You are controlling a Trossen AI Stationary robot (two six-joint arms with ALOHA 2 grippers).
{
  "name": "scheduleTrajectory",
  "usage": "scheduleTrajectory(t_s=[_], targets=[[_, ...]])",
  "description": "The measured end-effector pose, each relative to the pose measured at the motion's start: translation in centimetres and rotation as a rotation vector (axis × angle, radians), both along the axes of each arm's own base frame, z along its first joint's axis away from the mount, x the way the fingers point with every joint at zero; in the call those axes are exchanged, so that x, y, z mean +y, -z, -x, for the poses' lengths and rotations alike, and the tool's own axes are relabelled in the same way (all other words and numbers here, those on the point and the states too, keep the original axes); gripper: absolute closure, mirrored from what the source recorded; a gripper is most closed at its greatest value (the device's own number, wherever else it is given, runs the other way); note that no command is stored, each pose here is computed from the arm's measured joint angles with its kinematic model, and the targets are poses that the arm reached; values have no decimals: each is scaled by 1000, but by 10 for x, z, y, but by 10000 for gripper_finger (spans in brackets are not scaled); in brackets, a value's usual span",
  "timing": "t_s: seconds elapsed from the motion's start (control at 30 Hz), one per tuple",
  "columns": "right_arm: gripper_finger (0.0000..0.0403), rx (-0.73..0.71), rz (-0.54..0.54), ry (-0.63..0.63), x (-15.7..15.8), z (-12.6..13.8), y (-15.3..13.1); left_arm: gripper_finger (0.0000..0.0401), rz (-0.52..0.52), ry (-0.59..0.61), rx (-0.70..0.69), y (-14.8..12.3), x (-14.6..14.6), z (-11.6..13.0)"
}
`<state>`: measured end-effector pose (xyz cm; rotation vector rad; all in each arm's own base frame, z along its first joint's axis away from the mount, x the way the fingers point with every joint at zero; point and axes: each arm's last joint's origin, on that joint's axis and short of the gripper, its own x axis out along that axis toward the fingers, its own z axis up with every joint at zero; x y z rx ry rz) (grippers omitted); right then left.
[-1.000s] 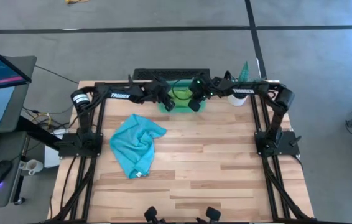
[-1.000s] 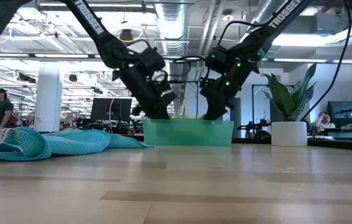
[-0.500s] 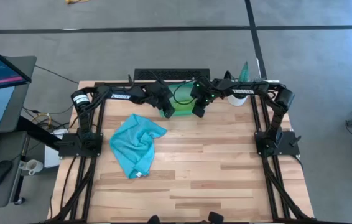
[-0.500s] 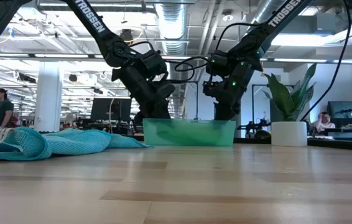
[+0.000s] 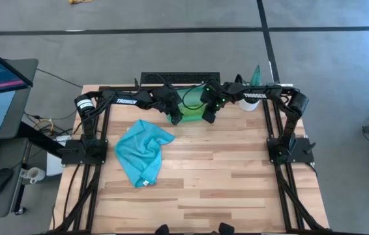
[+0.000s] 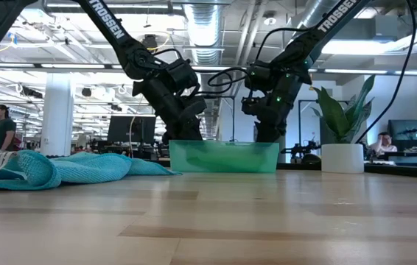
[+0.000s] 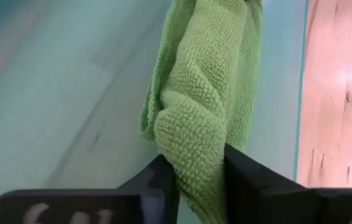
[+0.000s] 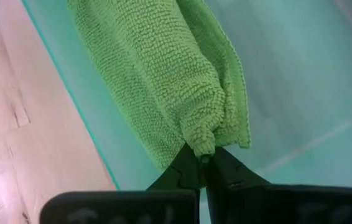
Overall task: Roll microfiber towels into tight, uniform cylinder then place into a basket
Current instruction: Put the rolled green microfiber cloth into the green bin
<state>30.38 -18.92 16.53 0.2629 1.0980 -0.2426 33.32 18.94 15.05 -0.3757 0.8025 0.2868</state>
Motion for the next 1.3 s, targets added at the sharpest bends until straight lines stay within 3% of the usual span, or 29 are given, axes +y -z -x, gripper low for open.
scheduleTrajectory(t_s=[0.33,0.5,0.63,0.97,1.1,1.3], targets=[[380,43,-19,-17,2,4,2,246,13,-7,33,-17,8,-5],[386,46,-18,-23,2,4,2,241,-28,11,36,-42,14,-14],[367,46,-19,-24,3,4,2,241,-79,5,75,-58,18,-17],[355,53,-17,-25,3,4,2,241,-106,13,173,-76,8,-8],[325,64,-22,-24,4,5,3,241,-146,13,197,-82,2,-7],[241,95,12,-3,5,6,3,241,-155,39,208,-85,-4,-7]])
